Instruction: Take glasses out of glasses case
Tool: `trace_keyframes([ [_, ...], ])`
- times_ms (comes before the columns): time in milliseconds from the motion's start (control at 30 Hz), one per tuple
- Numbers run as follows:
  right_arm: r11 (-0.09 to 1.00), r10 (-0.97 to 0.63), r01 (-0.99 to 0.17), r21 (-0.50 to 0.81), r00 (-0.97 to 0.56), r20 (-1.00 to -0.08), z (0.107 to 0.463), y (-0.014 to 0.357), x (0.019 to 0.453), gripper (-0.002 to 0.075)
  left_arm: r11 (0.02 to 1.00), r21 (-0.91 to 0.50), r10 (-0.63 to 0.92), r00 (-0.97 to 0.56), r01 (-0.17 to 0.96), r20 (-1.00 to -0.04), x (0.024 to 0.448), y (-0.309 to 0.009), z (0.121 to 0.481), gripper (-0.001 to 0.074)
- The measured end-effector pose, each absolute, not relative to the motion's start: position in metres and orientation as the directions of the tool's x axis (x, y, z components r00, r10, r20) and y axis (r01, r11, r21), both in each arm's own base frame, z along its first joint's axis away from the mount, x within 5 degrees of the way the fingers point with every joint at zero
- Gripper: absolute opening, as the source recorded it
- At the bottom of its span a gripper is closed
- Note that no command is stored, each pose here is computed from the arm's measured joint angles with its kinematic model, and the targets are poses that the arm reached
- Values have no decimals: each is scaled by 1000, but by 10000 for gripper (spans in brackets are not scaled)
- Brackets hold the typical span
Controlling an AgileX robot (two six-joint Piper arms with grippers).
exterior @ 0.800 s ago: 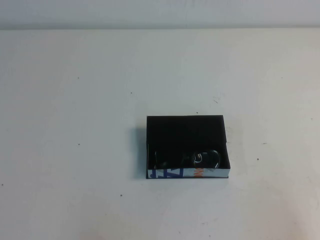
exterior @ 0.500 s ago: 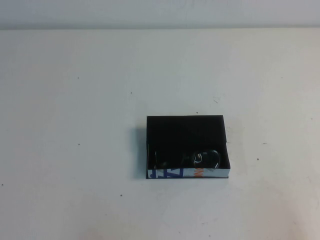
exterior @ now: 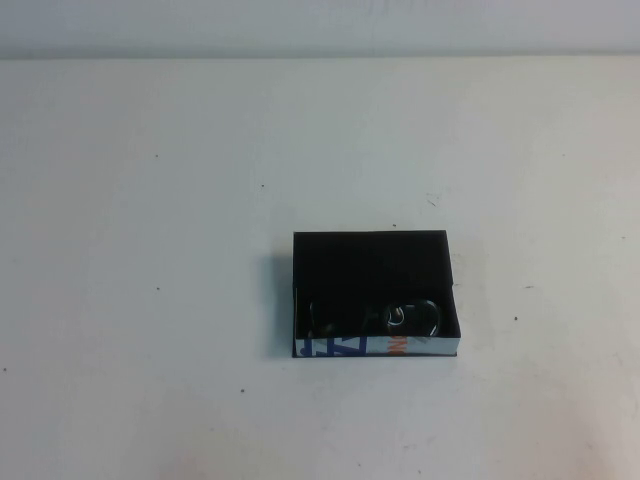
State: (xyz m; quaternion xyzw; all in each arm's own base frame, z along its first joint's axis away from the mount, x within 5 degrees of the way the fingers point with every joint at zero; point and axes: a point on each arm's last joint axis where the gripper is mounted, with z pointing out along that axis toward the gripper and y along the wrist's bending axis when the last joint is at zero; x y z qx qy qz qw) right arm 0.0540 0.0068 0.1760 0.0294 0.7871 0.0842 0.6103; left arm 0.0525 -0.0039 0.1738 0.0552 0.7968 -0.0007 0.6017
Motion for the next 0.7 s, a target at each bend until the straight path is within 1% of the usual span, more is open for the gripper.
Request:
trace_keyframes([
  [433,980,167,-59,188,-259,-951,179,8,53,-18,994,65,87,-270,89,-959,53,-4,174,-4],
  [500,979,170,-68,192,-245,-954,194,8,51,-18,994,65,87,-270,89,-959,53,-4,174,-4],
  [667,977,169,-111,185,-135,-976,264,9,31,-18,994,65,87,-270,89,-959,53,-4,174,-4],
  [700,976,169,-118,184,-126,-977,274,9,26,-18,994,65,87,-270,89,-959,53,-4,174,-4],
])
